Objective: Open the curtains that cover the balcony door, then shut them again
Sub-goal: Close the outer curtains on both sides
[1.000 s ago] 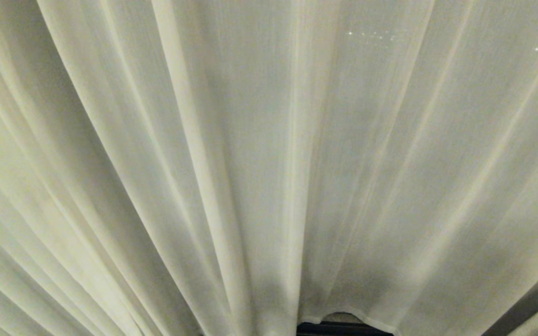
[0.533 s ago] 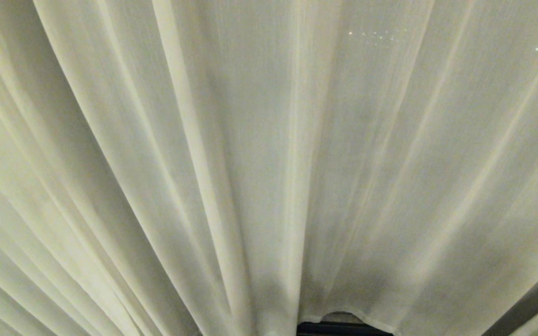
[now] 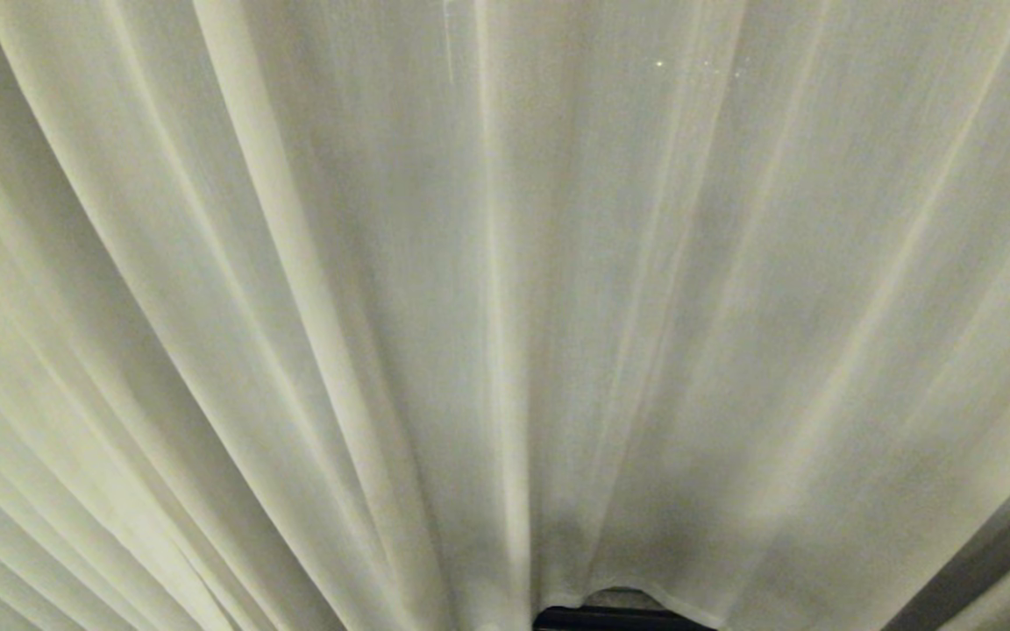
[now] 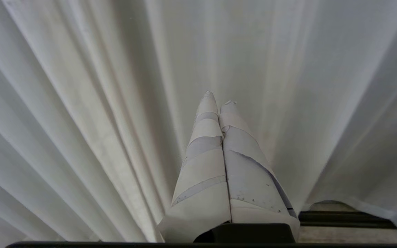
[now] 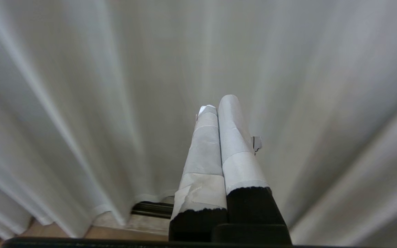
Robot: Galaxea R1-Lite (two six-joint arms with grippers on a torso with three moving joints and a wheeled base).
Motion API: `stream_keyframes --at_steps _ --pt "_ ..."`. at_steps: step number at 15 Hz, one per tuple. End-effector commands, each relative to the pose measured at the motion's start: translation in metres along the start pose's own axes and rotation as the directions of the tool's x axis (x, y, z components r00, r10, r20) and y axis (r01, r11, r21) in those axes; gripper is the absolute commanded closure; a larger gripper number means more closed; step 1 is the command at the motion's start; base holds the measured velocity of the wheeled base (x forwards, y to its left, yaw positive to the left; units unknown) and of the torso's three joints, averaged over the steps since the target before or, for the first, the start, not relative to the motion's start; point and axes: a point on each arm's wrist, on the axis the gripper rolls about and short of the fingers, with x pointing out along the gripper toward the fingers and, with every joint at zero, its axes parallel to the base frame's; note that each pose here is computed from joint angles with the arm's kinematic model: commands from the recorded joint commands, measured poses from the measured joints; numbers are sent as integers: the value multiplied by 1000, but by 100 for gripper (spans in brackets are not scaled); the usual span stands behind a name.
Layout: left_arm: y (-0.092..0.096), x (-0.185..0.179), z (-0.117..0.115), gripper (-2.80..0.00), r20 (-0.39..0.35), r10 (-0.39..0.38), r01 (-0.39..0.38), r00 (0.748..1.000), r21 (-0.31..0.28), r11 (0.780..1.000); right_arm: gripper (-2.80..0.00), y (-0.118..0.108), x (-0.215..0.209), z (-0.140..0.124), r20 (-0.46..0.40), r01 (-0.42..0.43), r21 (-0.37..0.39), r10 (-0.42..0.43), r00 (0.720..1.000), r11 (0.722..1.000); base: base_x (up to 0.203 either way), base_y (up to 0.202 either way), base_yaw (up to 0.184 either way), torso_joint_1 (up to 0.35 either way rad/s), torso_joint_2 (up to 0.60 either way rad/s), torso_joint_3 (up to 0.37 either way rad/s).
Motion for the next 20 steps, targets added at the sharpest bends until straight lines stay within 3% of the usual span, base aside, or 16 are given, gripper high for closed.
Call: stream_keyframes --at_steps 1,14,20 --pt "0 0 0 0 4 -1 1 1000 4 1000 0 0 0 0 0 -1 -1 1 1000 1000 0 -187 1 2 2 2" --pt "0 0 0 0 1 2 -2 1000 -19 1000 0 0 0 0 0 -1 -1 1 1000 1000 0 -190 0 3 3 1" --pt "0 0 0 0 1 3 -3 1000 -21 1000 0 0 0 0 0 -1 -1 1 1000 1000 0 -19 0 0 0 0"
